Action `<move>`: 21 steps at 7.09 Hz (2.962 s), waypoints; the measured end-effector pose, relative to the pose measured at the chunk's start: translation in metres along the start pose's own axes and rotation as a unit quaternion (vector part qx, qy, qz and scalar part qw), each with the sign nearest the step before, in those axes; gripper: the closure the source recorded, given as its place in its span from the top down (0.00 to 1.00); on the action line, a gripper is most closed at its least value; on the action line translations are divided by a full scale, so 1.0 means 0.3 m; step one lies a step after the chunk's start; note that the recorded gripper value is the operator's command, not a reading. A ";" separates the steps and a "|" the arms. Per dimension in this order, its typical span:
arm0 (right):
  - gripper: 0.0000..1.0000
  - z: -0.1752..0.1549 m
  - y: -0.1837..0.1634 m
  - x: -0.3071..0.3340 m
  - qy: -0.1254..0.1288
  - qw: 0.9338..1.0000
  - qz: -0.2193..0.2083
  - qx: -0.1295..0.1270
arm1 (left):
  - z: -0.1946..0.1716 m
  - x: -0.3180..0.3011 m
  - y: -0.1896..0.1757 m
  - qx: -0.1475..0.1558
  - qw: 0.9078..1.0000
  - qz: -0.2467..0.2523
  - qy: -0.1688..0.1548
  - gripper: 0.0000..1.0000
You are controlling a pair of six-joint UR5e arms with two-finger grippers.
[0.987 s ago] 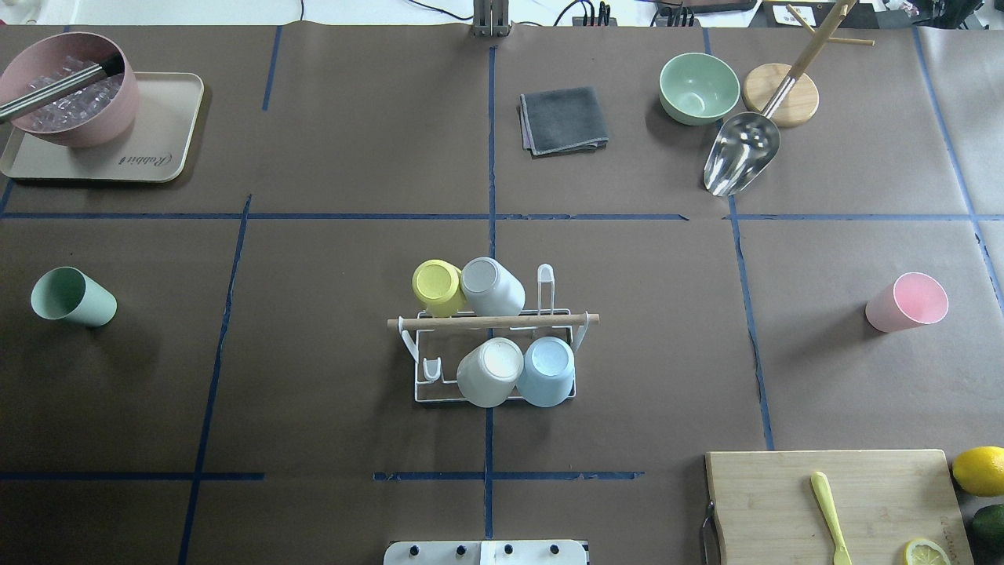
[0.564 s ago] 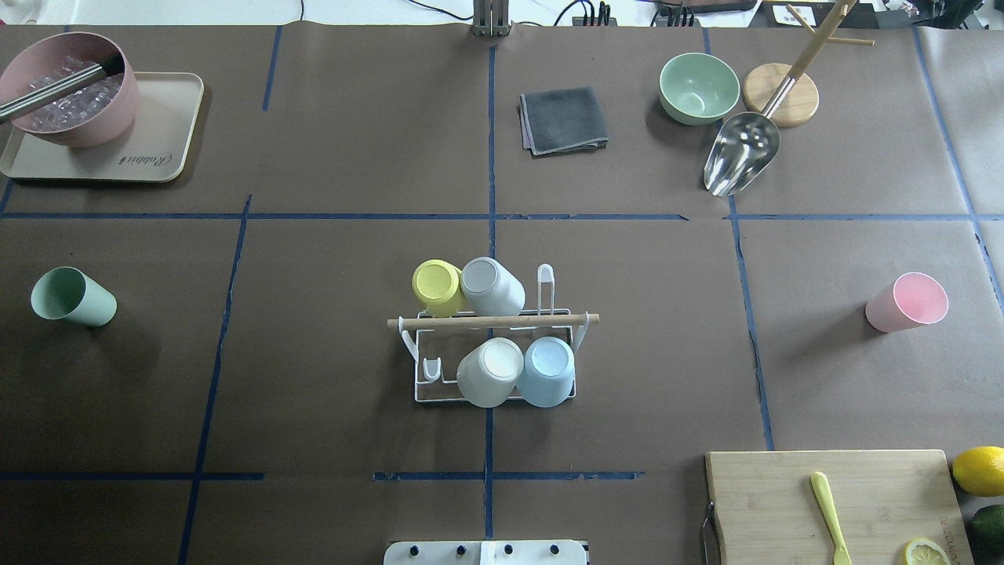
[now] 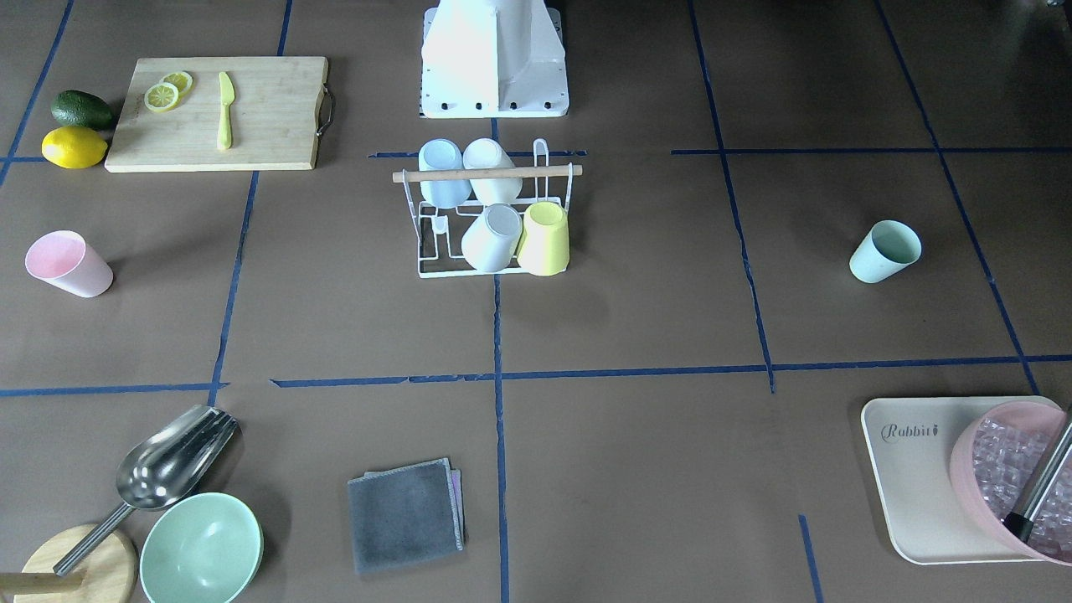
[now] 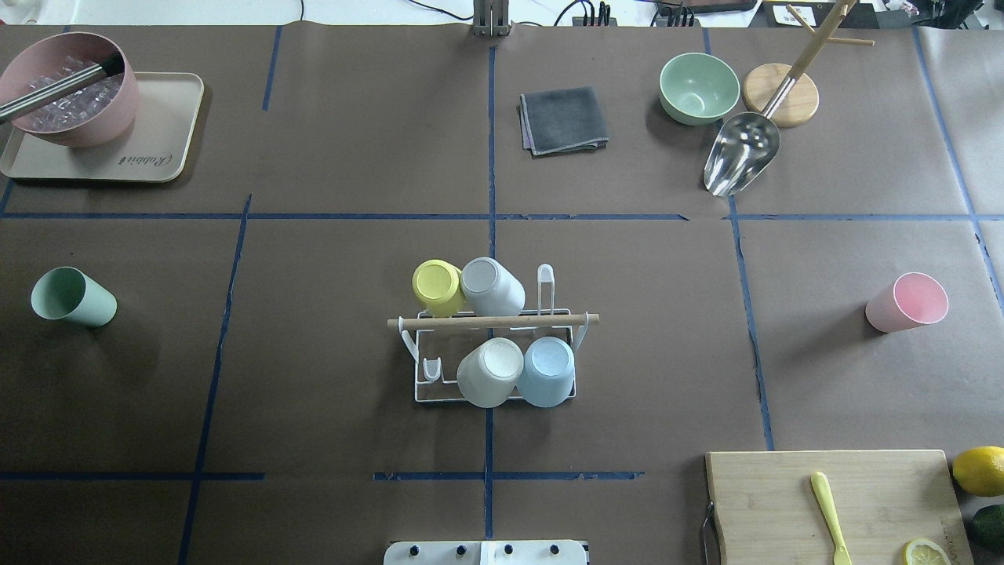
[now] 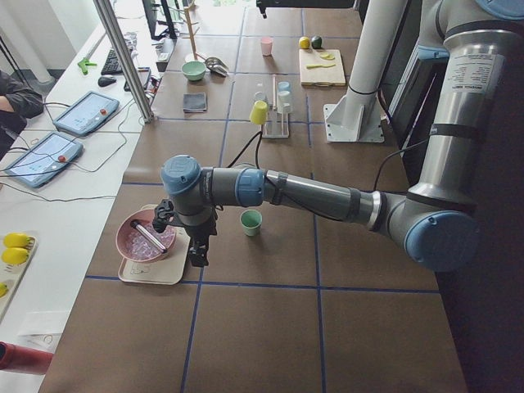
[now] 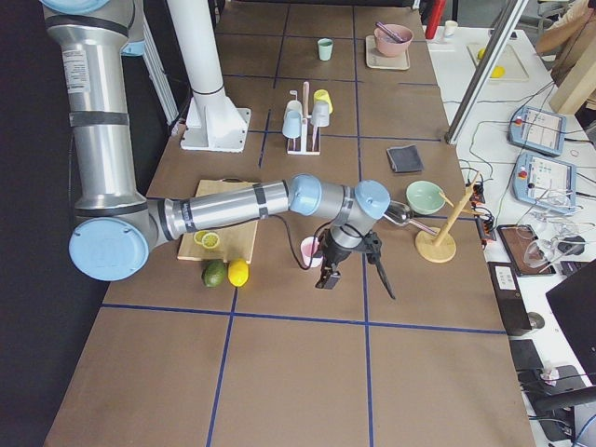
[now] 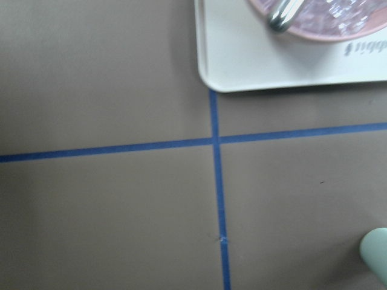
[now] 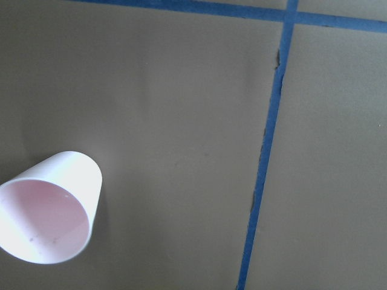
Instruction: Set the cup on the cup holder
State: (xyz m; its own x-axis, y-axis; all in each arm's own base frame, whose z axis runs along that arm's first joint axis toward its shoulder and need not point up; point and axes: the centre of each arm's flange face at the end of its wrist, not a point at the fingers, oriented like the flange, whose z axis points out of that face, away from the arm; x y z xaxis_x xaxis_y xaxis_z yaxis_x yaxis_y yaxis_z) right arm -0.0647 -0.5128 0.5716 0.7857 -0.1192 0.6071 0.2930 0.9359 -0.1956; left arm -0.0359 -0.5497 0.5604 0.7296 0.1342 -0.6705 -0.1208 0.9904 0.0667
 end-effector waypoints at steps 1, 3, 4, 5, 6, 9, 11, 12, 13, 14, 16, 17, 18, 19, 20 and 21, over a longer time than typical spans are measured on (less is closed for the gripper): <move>1.00 -0.065 -0.087 -0.174 0.035 0.999 -0.021 -0.027 | 0.000 0.113 -0.022 -0.007 0.999 0.029 -0.016 1.00; 1.00 -0.022 -0.200 -0.454 0.081 0.991 -0.069 -0.080 | 0.059 0.374 -0.054 -0.037 0.992 0.103 -0.067 1.00; 1.00 0.067 -0.224 -0.569 0.106 0.984 -0.099 -0.107 | 0.086 0.467 -0.078 -0.056 0.987 0.129 -0.076 1.00; 1.00 0.151 -0.232 -0.661 0.132 0.974 -0.128 -0.129 | 0.094 0.534 -0.107 -0.071 0.984 0.143 -0.077 1.00; 1.00 0.218 -0.237 -0.719 0.147 0.966 -0.155 -0.148 | 0.104 0.602 -0.137 -0.091 0.982 0.148 -0.075 1.00; 1.00 0.313 -0.254 -0.826 0.194 0.930 -0.251 -0.187 | 0.211 0.709 -0.202 -0.163 0.974 0.136 -0.075 1.00; 1.00 0.353 -0.278 -0.864 0.226 0.900 -0.304 -0.215 | 0.362 0.761 -0.232 -0.209 0.966 0.135 -0.070 1.00; 1.00 0.396 -0.277 -0.883 0.242 0.886 -0.322 -0.231 | 0.464 0.810 -0.236 -0.237 0.960 0.135 -0.059 1.00; 1.00 0.435 -0.278 -0.886 0.251 0.872 -0.339 -0.249 | 0.546 0.861 -0.236 -0.260 0.955 0.136 -0.051 1.00; 1.00 0.464 -0.282 -0.874 0.254 0.859 -0.354 -0.268 | 0.605 0.897 -0.227 -0.276 0.950 0.139 -0.048 1.00; 1.00 0.486 -0.283 -0.850 0.266 0.845 -0.363 -0.289 | 0.652 0.923 -0.220 -0.289 0.945 0.143 -0.049 1.00; 1.00 0.498 -0.284 -0.840 0.271 0.841 -0.363 -0.297 | 0.658 0.931 -0.223 -0.290 0.945 0.145 -0.051 1.00; 1.00 0.515 -0.284 -0.833 0.275 0.837 -0.362 -0.304 | 0.661 0.933 -0.227 -0.291 0.944 0.148 -0.057 1.00; 1.00 0.532 -0.281 -0.835 0.279 0.834 -0.363 -0.309 | 0.663 0.922 -0.231 -0.291 0.941 0.153 -0.074 1.00; 1.00 0.547 -0.278 -0.839 0.281 0.831 -0.364 -0.313 | 0.670 0.905 -0.235 -0.293 0.938 0.157 -0.093 1.00; 1.00 0.560 -0.276 -0.841 0.283 0.829 -0.364 -0.317 | 0.682 0.888 -0.236 -0.298 0.936 0.156 -0.103 1.00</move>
State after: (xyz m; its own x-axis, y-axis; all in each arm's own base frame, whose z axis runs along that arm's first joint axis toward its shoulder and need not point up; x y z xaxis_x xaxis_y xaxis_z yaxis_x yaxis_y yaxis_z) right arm -0.3787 -0.5044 0.5641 0.3514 -0.8803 0.3187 0.8883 0.2059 -0.4105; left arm 0.3047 -0.5776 0.5283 0.7034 0.4780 -0.5260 -0.6587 0.7165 -0.2297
